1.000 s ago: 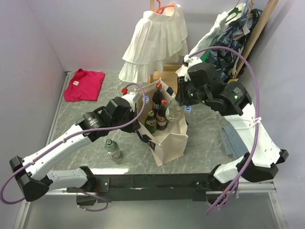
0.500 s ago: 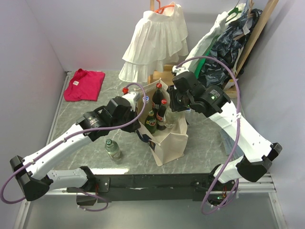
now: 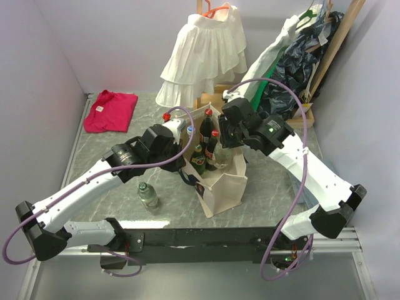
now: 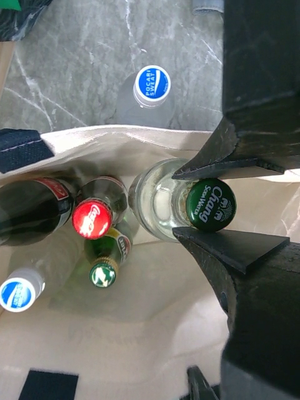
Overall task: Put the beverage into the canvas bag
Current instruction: Place the drink in the canvas bag.
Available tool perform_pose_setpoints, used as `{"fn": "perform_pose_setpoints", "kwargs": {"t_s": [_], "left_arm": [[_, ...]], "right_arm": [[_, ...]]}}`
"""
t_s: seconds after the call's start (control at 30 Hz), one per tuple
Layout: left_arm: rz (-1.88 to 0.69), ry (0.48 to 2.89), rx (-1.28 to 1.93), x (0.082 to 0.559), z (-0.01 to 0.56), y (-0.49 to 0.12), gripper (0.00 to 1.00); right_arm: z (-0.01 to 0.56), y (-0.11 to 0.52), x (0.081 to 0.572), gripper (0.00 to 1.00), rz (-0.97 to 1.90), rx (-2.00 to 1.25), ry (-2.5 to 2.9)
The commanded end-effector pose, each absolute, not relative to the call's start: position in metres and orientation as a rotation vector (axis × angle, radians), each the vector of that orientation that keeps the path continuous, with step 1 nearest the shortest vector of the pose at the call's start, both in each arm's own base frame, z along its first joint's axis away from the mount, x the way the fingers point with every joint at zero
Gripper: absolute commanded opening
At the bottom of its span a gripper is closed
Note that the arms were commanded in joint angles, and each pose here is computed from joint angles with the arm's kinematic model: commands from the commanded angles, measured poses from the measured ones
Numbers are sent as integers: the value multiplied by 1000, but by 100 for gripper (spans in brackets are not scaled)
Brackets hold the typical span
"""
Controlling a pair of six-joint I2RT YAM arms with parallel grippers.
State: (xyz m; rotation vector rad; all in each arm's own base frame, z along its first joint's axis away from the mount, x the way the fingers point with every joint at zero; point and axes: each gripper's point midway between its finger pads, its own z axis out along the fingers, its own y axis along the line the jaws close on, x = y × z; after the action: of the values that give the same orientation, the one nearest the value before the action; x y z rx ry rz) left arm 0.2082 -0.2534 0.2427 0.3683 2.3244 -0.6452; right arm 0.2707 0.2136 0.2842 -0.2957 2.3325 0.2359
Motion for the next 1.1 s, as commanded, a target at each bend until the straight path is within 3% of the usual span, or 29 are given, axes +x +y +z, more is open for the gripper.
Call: {"fn": "perform_pose_setpoints", "kwargs": {"t_s": [0.0, 1.07], "left_arm": [[-655, 2235, 378, 218, 269, -256, 1], [-651, 2244, 376, 218, 267, -257, 1]], "right_arm": [[319, 223, 286, 0, 325, -207, 2170], [248, 226, 298, 0, 206, -209, 2270]]}}
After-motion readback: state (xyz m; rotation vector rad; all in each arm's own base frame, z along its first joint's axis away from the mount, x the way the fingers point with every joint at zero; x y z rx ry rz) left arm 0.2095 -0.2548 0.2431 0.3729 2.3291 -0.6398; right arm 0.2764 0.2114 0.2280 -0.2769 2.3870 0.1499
